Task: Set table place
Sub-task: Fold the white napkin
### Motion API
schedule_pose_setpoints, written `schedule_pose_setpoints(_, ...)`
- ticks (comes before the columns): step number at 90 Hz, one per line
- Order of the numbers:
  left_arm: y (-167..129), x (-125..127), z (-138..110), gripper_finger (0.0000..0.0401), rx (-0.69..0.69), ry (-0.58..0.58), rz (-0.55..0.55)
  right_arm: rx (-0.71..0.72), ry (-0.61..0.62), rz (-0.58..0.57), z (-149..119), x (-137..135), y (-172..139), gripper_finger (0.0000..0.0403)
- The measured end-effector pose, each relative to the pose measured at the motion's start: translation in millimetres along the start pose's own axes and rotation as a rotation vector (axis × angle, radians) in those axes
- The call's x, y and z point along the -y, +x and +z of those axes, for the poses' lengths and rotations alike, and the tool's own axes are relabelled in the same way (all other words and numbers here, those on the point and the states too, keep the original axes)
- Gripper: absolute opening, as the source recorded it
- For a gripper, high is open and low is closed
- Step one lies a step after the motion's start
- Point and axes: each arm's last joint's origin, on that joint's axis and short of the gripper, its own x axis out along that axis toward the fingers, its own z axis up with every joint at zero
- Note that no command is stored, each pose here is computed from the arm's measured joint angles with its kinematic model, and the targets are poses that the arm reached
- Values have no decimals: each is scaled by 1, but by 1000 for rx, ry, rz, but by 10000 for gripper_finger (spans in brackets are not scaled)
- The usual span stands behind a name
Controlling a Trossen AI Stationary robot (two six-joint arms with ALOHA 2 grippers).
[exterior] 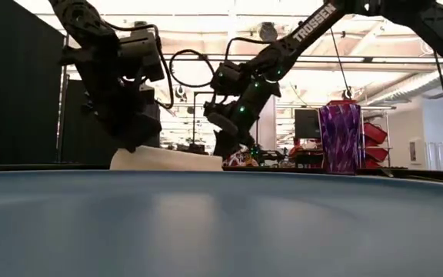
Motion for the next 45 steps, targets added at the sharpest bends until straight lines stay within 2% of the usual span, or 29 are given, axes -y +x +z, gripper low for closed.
schedule_pose_setpoints(8,0,0,0,0,-1,2,-2,-13,14,37,-2,-2,5,0)
schedule_pose_setpoints(45,-7,-3,8,0,38,-37,-7,-94,8,28,-10,-15,8,0)
